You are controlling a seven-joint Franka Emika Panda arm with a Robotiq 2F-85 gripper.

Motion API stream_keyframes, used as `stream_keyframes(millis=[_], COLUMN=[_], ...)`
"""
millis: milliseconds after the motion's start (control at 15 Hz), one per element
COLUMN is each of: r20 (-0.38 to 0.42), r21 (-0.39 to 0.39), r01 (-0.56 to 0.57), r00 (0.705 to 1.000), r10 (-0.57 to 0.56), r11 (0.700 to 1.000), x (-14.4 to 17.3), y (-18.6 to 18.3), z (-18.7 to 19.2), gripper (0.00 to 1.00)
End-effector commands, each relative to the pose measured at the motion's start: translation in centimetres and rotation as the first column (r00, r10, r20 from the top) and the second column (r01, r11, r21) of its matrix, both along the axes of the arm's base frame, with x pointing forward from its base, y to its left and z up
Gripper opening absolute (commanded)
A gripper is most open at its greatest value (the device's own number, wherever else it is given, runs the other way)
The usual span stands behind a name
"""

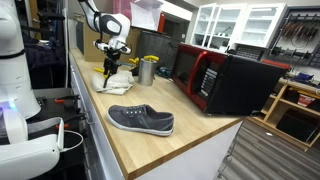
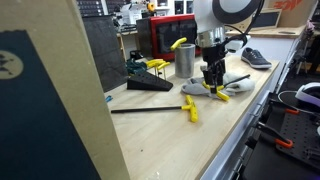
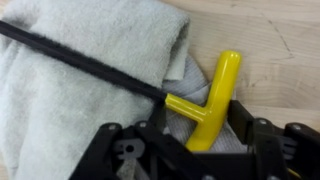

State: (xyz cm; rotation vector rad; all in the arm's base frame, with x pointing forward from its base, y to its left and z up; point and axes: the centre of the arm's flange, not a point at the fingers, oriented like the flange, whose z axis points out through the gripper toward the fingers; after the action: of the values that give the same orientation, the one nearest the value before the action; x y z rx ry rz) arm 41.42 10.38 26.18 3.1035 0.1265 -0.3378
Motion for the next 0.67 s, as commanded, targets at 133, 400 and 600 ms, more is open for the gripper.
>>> stream_keyframes(millis=[133,400,600], r20=[0.031,0.043,0.056], r21=[-0.028,-0.088,-0.136], r01=[0.018,-0.01,-0.012], r00=[0.999,0.999,0.998], r10=[-0.018,0.013,0.02], r11=[0.999,0.996,0.991], x=[0.2,-0.4,-0.5], y=[1.0,2.0,1.7], z=[0.7,0.9,1.0], gripper=[0.23,0.4,0.46])
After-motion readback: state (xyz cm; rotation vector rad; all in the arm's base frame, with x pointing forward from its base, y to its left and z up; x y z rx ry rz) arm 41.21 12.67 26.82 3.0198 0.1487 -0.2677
